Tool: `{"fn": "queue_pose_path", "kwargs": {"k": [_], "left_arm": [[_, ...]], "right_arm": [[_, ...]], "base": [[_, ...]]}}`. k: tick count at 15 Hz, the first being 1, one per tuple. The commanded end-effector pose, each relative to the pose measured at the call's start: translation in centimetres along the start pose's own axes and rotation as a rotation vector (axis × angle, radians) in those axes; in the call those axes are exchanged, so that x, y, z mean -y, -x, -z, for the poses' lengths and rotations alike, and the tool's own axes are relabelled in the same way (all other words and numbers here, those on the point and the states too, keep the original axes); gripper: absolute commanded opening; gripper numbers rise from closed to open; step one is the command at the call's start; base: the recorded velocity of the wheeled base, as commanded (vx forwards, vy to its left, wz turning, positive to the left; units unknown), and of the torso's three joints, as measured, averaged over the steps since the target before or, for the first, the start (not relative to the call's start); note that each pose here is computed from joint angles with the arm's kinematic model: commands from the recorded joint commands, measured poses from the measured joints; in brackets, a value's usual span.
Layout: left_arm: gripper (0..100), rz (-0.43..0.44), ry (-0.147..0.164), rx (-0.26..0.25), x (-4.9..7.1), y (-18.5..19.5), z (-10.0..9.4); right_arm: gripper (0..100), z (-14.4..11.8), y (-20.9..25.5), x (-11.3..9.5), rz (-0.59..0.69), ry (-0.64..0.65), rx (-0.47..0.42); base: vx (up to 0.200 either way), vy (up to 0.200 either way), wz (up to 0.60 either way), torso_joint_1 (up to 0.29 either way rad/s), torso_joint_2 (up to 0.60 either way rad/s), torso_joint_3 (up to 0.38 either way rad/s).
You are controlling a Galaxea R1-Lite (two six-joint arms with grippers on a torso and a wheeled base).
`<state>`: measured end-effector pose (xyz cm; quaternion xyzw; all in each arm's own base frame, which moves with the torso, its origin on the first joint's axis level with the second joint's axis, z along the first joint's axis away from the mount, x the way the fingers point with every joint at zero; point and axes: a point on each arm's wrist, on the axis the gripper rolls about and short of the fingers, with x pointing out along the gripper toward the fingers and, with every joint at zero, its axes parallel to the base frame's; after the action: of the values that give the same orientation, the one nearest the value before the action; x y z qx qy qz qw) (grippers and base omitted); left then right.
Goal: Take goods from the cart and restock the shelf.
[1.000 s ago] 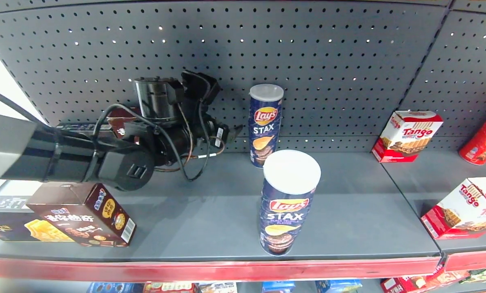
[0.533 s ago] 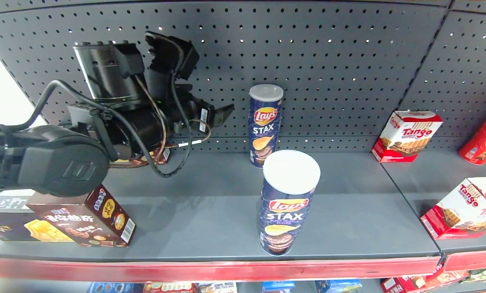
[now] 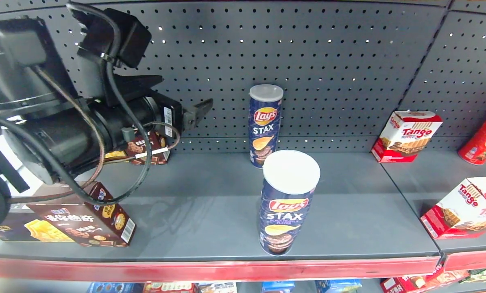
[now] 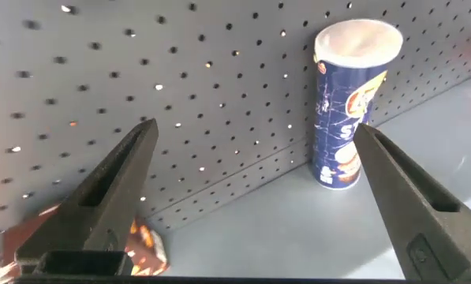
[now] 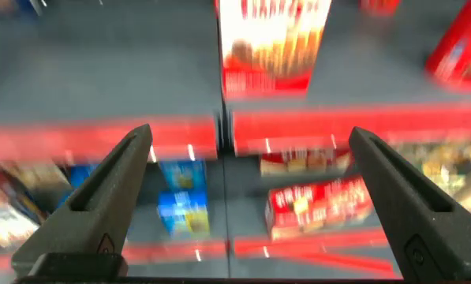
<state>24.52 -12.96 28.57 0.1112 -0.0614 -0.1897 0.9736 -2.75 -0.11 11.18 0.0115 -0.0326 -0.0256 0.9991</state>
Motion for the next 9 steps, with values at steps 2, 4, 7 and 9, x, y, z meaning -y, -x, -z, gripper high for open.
{"fn": "queue_pose_path", "kwargs": {"k": [2, 4, 7, 9], "left_arm": [[100, -0.014, 0.008, 0.033, -0.6, 3.3, -0.8], [100, -0.013, 0.008, 0.019, -0.7, 4.1, -0.3], [100, -0.04, 0.012, 0.025, -1.3, 4.6, -0.4], [100, -0.062, 0.01, 0.026, -1.9, 4.8, -0.4]], "right_arm": [[100, -11.2, -7.5, -1.3, -0.227, 0.041, -0.151], [100, -10.6, -10.5, -2.1, -0.316, 0.116, -0.214], [100, -9.6, -16.4, -4.8, -0.439, 0.151, -0.252], [100, -9.0, -18.4, -6.6, -0.509, 0.164, -0.293]], "base": [[0.0, 0.0, 0.0, 0.0, 0.0, 0.0], [0.0, 0.0, 0.0, 0.0, 0.0, 0.0], [0.0, 0.0, 0.0, 0.0, 0.0, 0.0], [0.0, 0.0, 0.0, 0.0, 0.0, 0.0]]}}
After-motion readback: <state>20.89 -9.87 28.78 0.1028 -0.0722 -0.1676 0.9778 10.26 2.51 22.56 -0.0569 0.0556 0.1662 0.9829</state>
